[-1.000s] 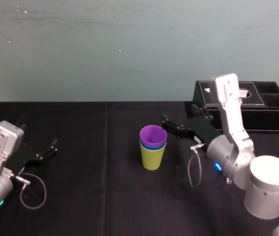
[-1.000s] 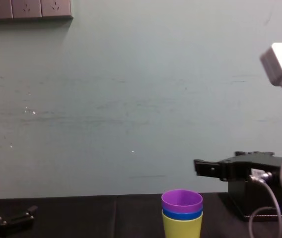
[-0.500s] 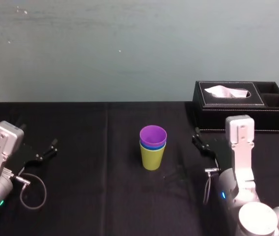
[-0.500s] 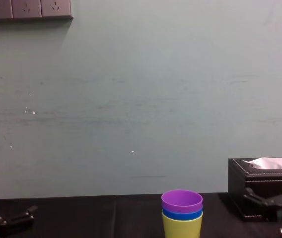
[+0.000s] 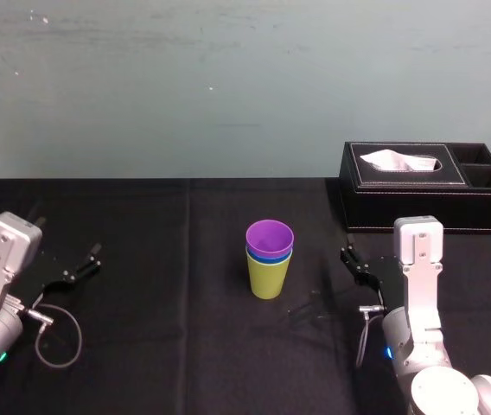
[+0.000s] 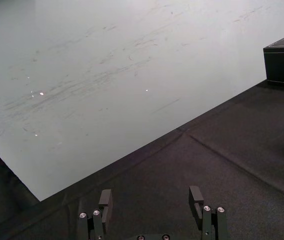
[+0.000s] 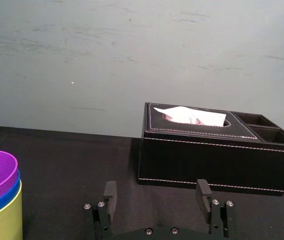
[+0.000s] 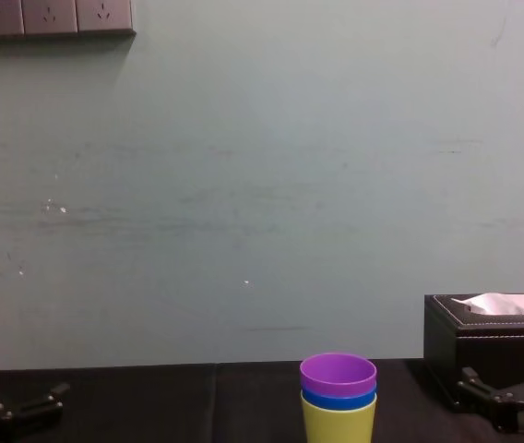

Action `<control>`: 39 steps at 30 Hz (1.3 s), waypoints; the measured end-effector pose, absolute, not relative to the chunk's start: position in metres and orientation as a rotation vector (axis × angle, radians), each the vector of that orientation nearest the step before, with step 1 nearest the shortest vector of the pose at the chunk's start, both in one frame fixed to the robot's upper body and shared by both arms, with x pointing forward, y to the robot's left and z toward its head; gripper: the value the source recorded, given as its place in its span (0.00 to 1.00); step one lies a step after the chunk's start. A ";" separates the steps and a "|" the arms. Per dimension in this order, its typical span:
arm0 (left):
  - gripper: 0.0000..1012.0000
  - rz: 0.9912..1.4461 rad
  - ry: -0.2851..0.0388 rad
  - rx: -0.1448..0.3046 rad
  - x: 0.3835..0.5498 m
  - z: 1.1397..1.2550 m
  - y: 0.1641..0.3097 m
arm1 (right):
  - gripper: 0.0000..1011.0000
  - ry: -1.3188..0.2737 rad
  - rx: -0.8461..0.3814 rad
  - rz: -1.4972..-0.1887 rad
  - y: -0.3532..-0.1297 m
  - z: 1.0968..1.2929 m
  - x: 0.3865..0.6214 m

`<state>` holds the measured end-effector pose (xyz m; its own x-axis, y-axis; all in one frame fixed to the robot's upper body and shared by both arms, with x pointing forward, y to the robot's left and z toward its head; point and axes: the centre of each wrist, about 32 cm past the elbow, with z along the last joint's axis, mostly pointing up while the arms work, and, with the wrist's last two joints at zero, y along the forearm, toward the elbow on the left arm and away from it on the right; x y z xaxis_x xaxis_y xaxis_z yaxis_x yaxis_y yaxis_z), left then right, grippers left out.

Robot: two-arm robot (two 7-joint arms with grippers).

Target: Stack the three plastic cups sequentially using one hand.

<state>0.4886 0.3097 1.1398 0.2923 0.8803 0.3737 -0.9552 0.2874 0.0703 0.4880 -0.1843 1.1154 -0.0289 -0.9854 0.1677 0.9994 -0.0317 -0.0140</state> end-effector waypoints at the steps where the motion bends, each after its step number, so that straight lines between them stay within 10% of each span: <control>1: 0.99 1.248 -0.285 0.304 0.489 1.140 0.310 | 0.99 -0.120 -0.146 -1.597 -0.184 1.116 0.488; 39: 0.99 1.248 -0.285 0.304 0.489 1.140 0.310 | 0.99 -0.122 -0.141 -1.595 -0.185 1.117 0.488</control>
